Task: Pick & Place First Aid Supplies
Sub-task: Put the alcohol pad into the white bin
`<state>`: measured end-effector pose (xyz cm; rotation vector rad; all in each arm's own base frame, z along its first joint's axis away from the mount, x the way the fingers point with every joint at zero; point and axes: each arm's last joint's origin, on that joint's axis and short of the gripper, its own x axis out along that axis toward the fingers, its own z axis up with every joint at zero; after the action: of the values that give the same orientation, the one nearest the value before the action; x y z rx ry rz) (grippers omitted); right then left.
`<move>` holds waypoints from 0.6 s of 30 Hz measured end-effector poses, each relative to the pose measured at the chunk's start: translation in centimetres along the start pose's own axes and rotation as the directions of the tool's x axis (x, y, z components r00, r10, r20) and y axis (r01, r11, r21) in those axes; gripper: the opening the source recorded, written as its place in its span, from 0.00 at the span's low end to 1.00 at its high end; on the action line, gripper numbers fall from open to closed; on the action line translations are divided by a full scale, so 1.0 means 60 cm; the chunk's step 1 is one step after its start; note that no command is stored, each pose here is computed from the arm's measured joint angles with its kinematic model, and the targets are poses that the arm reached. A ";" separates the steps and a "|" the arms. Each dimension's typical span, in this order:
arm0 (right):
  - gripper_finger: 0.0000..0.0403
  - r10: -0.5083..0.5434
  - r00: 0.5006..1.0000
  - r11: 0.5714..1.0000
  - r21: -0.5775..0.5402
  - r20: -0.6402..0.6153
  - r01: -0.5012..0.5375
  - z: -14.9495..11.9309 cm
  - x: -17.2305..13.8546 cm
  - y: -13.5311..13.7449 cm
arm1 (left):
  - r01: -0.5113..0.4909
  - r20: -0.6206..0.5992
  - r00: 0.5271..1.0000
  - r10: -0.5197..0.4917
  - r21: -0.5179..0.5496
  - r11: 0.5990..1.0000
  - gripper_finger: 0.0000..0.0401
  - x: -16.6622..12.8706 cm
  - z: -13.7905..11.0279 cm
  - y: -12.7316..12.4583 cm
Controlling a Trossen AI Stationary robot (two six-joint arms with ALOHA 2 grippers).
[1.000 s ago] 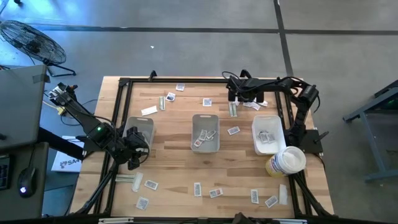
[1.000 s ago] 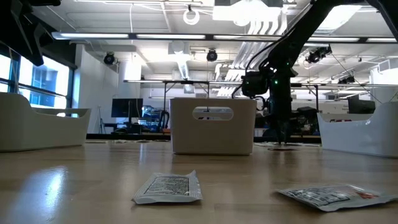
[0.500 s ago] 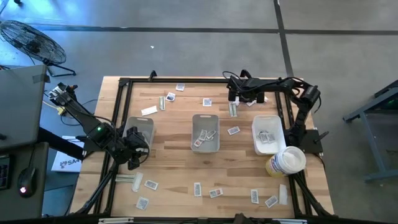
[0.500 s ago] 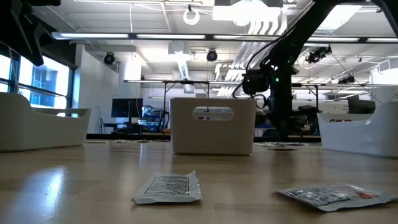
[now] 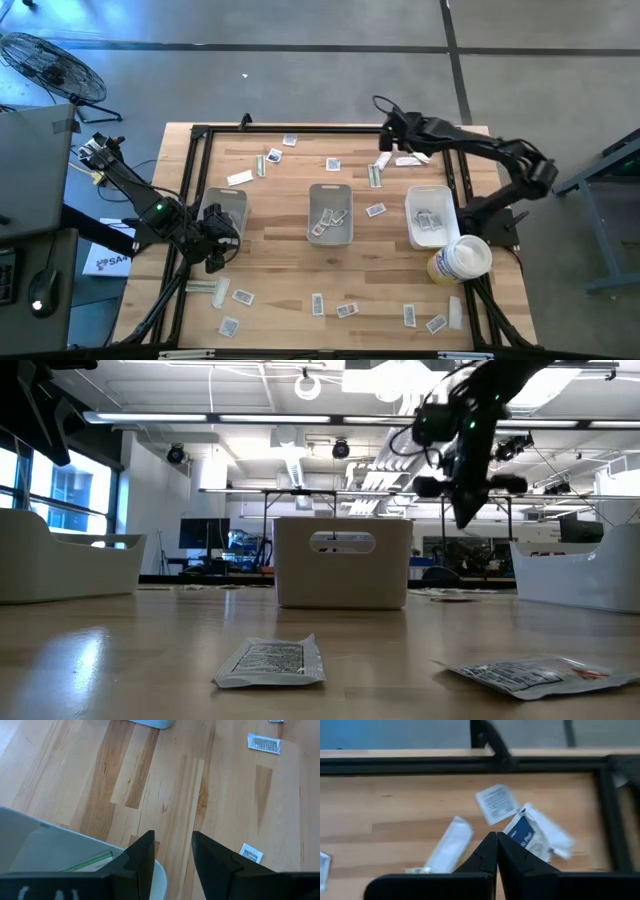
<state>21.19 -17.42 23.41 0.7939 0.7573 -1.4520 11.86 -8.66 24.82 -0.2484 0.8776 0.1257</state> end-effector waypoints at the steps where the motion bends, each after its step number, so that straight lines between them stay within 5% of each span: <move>1: 0.00 -0.002 1.000 1.000 -0.018 0.003 0.002 -0.004 -0.012 -0.004 | 0.000 0.000 1.000 0.000 0.000 1.000 0.32 0.000 0.000 0.000; 7: 0.00 0.034 0.999 0.982 -0.185 0.008 -0.032 -0.041 -0.078 -0.013 | 0.000 0.000 1.000 0.000 0.000 1.000 0.32 0.000 0.000 0.000; 13: 0.00 0.187 0.974 0.899 -0.378 -0.129 -0.222 -0.102 -0.150 -0.018 | 0.000 0.000 1.000 0.000 0.001 1.000 0.32 0.000 0.000 0.000; 18: 0.00 0.194 0.947 0.849 -0.441 -0.255 -0.293 -0.159 -0.197 -0.037 | 0.000 0.000 1.000 0.000 0.000 1.000 0.32 0.000 0.000 0.000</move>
<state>19.37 -2.92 28.05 0.6300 1.0747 -0.9054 11.86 -8.66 24.81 -0.2479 0.8781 0.1258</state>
